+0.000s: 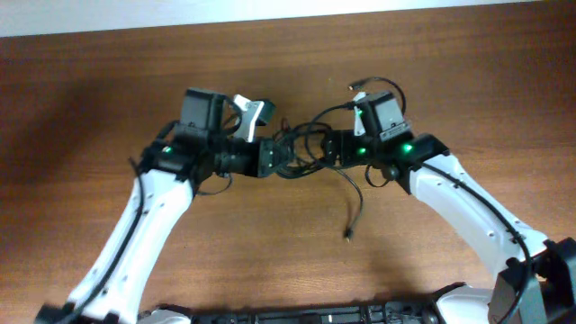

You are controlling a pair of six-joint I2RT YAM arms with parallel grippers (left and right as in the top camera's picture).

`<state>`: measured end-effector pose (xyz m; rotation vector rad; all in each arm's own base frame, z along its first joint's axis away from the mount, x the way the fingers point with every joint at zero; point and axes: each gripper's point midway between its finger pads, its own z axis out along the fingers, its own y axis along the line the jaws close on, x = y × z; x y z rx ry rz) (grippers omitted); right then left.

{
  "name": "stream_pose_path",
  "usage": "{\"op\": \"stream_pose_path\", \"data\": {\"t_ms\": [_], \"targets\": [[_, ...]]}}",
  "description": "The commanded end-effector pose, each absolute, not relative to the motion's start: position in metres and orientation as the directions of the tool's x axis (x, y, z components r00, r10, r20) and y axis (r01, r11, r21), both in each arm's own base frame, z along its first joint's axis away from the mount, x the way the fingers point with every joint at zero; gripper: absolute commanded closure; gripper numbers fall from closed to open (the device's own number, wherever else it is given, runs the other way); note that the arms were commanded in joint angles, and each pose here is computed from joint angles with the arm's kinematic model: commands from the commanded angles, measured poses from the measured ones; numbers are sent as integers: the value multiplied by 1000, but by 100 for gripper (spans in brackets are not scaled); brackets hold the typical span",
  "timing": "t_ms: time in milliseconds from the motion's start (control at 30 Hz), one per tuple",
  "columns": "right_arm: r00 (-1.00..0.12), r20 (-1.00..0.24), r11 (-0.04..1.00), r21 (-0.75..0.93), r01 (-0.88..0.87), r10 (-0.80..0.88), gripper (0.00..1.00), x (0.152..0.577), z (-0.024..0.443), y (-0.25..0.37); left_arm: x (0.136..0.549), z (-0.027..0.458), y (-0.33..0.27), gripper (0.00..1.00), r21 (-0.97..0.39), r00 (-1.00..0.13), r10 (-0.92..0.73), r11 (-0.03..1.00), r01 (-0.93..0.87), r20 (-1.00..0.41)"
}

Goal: Untangle cables

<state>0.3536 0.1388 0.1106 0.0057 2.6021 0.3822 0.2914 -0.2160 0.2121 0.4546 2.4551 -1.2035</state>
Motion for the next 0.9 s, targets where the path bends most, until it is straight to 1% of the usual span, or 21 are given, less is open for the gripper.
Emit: {"op": "stream_pose_path", "data": {"t_ms": [0,33,67,200,233,267,300,333,367,400,433,500,600,667,700,767,833,867], "targets": [[-810,-482,931,36,364,335,1,361,87,2,289,260,-169,100,-543,-776,54,685,487,-628],[-806,-460,914,35,404,373,1,356,85,-13,286,262,-161,97,-513,-771,48,720,468,-635],[-804,-448,906,31,422,390,1,353,83,-21,285,262,-159,97,-503,-769,47,731,461,-638],[-795,-429,883,16,469,430,1,345,81,-41,284,262,-157,98,-496,-768,46,739,456,-638],[-790,-426,877,15,480,440,1,344,80,-45,285,261,-155,96,-486,-767,45,750,449,-640],[-783,-423,868,16,497,456,1,343,80,-51,288,259,-152,87,-471,-766,43,766,437,-642],[-781,-420,866,21,500,462,1,342,80,-52,288,259,-151,66,-467,-765,42,770,434,-642],[-781,-417,864,25,502,465,1,342,80,-52,288,259,-151,49,-467,-765,42,770,435,-643],[-783,-412,865,25,501,466,1,341,79,-52,288,259,-151,35,-470,-767,38,770,431,-641],[-786,-408,868,30,496,464,1,341,79,-50,288,259,-151,13,-475,-770,33,770,426,-637],[-791,-402,873,45,486,461,1,341,78,-47,289,259,-151,6,-475,-770,33,770,426,-637],[-794,-394,876,63,479,462,1,342,78,-44,289,259,-151,0,-475,-770,33,770,426,-637],[-808,-387,888,74,453,444,1,342,78,-40,289,259,-151,1,-475,-770,33,770,425,-637],[-877,-368,947,204,247,308,1,350,80,-4,289,259,-151,1,-475,-770,33,770,426,-637],[-897,-379,950,289,121,229,1,354,86,19,289,259,-151,1,-474,-770,33,771,425,-637],[-893,-443,906,407,-120,81,1,359,101,62,290,259,-150,1,-467,-767,32,777,422,-641],[-872,-490,882,408,-237,-8,0,360,106,86,293,258,-147,1,-455,-764,29,788,414,-645],[-857,-510,872,389,-298,-65,5,360,106,98,293,257,-146,1,-450,-763,29,793,411,-645]]}}
